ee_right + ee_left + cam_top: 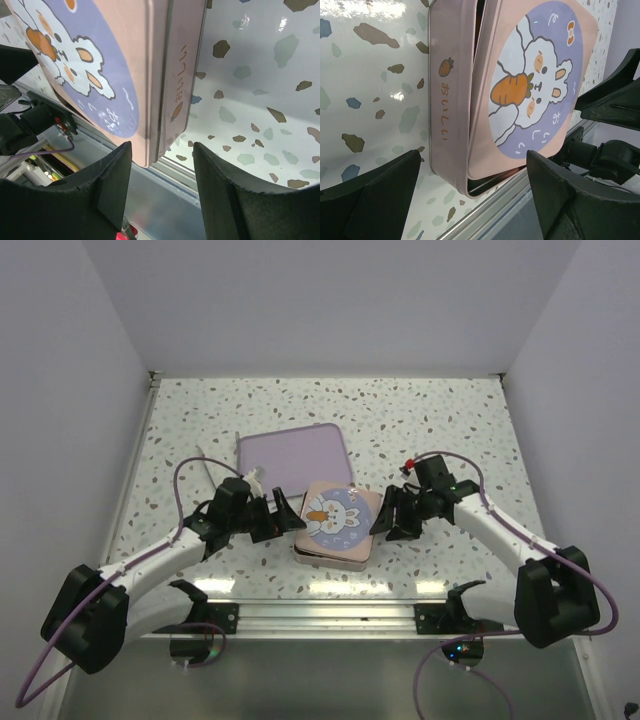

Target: Pack the cookies

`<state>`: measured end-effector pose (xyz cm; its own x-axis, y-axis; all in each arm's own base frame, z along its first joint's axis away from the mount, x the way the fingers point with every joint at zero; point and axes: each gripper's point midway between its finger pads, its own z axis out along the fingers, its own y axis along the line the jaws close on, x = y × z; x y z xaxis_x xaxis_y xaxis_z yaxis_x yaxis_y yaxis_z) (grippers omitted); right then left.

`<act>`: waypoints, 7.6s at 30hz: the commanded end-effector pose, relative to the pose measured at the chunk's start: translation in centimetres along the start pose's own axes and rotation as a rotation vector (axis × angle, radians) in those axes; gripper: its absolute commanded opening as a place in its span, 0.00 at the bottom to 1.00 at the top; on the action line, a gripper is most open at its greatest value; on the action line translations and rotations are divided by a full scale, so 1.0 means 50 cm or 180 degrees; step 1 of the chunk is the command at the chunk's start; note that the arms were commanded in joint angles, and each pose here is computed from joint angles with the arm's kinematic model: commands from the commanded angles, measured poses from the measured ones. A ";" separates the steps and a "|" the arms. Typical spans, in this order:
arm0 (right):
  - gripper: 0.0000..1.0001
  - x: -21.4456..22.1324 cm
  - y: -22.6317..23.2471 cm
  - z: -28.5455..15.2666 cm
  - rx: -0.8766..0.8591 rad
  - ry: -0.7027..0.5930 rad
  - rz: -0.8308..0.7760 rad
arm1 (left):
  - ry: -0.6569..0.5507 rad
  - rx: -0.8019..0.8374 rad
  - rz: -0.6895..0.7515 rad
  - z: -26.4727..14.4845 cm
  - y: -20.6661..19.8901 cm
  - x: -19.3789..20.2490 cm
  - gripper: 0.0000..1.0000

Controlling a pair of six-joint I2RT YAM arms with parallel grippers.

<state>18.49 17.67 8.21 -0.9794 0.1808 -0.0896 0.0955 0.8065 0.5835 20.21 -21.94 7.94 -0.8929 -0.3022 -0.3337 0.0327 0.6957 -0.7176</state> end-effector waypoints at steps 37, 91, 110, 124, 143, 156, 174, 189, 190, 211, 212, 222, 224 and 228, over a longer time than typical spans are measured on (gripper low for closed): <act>0.41 -0.193 0.020 0.047 0.0236 -0.0147 -0.0247 | -0.0268 0.0136 0.0187 -0.014 -0.082 -0.093 0.94; 0.37 0.039 0.003 0.032 0.0040 0.0165 -0.0058 | 0.0083 0.0088 0.0051 0.007 0.023 0.035 0.75; 0.37 0.078 -0.005 0.027 0.0012 0.0165 -0.0031 | 0.0102 0.0030 -0.0073 -0.022 0.050 0.089 0.72; 0.37 0.004 0.062 -0.099 0.0200 -0.0403 -0.0404 | 0.0051 -0.0089 -0.0142 -0.033 0.071 0.097 0.69; 0.15 -0.062 0.228 -0.006 -0.0833 -0.0280 -0.0368 | 0.0301 -0.0866 -0.0576 -0.043 0.204 0.180 0.58; 0.06 0.036 0.153 0.171 -0.0833 0.0296 -0.0087 | 0.0371 -0.0908 -0.0536 -0.038 0.209 0.183 0.58; 0.18 -0.043 0.295 -0.025 -0.0774 -0.0316 -0.0749 | 0.0137 -0.0809 -0.0430 -0.053 0.155 0.126 0.64; 0.68 -0.010 0.314 -0.264 -0.0893 -0.1145 -0.1391 | -0.1228 -0.1203 0.0349 -0.234 -0.019 -0.154 1.00; 0.68 -0.006 0.313 -0.273 -0.0919 -0.1186 -0.1399 | -0.1400 -0.1360 0.0409 -0.251 -0.011 -0.177 1.00; 0.76 0.001 0.250 -0.346 -0.0735 -0.1781 -0.1271 | -0.3747 -0.2404 0.1270 -0.361 0.210 -0.266 1.00; 0.77 -0.003 0.244 -0.341 -0.0689 -0.1802 -0.1250 | -0.3759 -0.2435 0.1302 -0.354 0.221 -0.262 1.00; 0.95 -0.051 0.207 -0.358 -0.0496 -0.2420 -0.1258 | -0.3839 -0.2371 0.1379 -0.308 0.287 -0.287 1.00; 0.96 -0.051 0.203 -0.358 -0.0490 -0.2446 -0.1263 | -0.3761 -0.2375 0.1457 -0.301 0.299 -0.300 1.00; 0.97 -0.053 0.193 -0.346 -0.0408 -0.2407 -0.1252 | -0.3674 -0.2377 0.1629 -0.297 0.307 -0.347 1.00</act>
<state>17.72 15.39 27.57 -0.5964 0.2562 -0.7607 -0.2934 0.8125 0.5037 28.51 4.29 11.14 -0.0730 -0.0355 -0.9967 -0.4209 0.9071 -0.0015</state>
